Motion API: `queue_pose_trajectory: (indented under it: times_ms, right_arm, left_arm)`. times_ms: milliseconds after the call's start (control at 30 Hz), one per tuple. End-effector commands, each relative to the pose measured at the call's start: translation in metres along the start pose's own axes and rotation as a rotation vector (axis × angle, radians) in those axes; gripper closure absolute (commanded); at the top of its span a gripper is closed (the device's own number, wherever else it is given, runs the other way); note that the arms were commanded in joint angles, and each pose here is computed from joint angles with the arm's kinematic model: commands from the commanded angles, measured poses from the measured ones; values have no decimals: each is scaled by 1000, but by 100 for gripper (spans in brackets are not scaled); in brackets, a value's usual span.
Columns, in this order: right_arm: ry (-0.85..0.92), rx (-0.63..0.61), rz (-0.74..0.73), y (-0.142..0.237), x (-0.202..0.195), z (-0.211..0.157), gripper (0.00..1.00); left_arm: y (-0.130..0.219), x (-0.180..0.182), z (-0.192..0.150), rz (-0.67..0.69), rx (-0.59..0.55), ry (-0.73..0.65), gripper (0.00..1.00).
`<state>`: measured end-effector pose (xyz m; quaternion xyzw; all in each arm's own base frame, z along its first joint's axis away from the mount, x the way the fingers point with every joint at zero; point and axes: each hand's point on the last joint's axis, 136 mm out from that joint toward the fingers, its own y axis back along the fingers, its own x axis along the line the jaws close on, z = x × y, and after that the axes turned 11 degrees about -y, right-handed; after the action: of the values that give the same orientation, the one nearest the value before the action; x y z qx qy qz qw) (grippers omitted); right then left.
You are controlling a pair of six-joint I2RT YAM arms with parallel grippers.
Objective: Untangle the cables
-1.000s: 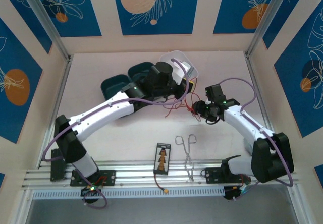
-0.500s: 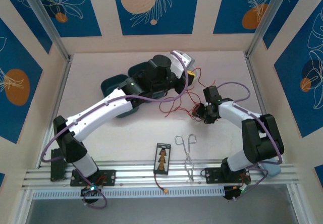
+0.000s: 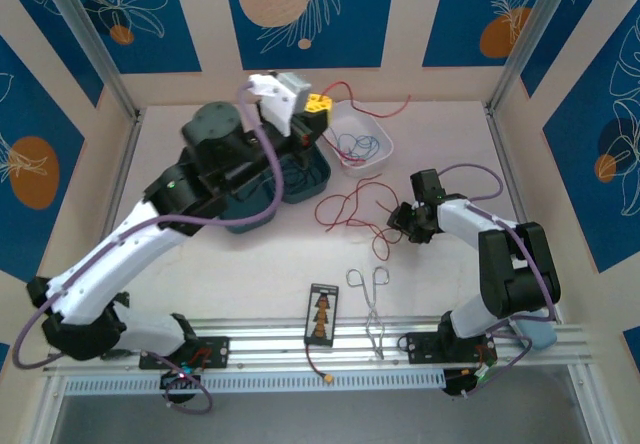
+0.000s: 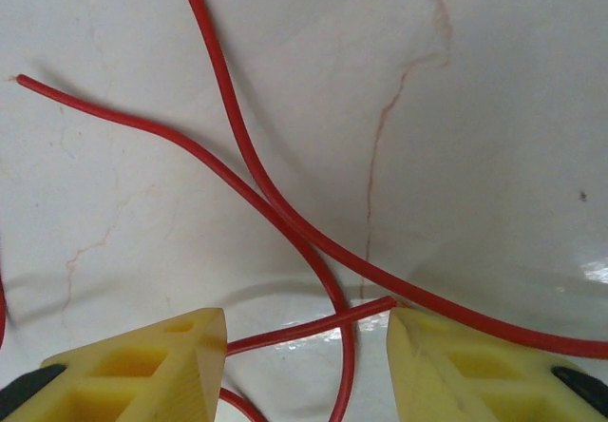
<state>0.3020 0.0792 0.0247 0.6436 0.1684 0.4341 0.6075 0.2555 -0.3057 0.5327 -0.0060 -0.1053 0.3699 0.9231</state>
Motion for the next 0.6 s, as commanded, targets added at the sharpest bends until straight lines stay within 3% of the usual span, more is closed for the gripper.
queue_pose_trajectory:
  times_ms: [0,167,300,567]
  right_arm:
    - [-14,18,-13,-1,-6,-4,52]
    - [6,-11,18,17,5,1,51]
    - [25,-43,28,35,11,7,50]
    - [48,-91,76,65,24,10,47]
  left_arm:
    - [11,29,-16,151,39,-63,100]
    - [45,76,-51,355,141,-75,100]
    - [82,113,-66,496,152,-50,100]
    - [126,153,-107,639,212,33,100]
